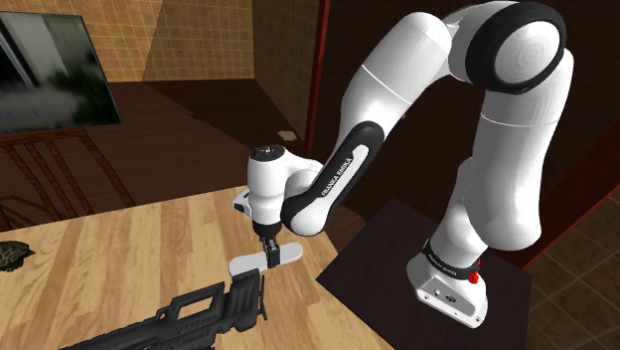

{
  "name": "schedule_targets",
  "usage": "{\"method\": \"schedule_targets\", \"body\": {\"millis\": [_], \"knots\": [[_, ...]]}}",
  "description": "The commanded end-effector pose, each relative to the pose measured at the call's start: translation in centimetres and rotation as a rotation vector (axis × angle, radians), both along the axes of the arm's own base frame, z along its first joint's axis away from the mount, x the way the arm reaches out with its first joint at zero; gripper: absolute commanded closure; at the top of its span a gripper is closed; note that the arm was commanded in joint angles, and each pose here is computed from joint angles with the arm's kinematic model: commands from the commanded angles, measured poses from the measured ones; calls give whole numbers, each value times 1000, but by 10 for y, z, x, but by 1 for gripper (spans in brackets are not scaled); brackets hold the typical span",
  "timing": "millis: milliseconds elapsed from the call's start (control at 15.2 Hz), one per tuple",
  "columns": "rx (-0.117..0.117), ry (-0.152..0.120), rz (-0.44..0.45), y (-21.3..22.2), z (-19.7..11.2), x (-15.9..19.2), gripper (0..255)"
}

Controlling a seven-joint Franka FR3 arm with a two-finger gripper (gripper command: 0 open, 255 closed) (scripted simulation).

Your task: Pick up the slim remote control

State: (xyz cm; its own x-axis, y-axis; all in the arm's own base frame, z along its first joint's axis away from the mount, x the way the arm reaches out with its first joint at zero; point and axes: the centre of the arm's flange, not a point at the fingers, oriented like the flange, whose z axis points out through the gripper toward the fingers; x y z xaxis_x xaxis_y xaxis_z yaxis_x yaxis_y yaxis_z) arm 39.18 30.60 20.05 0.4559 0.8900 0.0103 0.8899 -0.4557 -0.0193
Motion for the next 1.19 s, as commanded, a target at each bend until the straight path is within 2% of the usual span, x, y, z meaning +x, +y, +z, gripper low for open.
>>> {"method": "schedule_targets", "body": {"millis": [0,330,396,990,1122], "knots": [[0,0,3,1,-11,0,0],[0,0,3,1,-29,0,0],[0,0,3,1,-30,0,255],[0,0,3,1,-29,0,255],[0,0,3,1,-19,0,255]]}}
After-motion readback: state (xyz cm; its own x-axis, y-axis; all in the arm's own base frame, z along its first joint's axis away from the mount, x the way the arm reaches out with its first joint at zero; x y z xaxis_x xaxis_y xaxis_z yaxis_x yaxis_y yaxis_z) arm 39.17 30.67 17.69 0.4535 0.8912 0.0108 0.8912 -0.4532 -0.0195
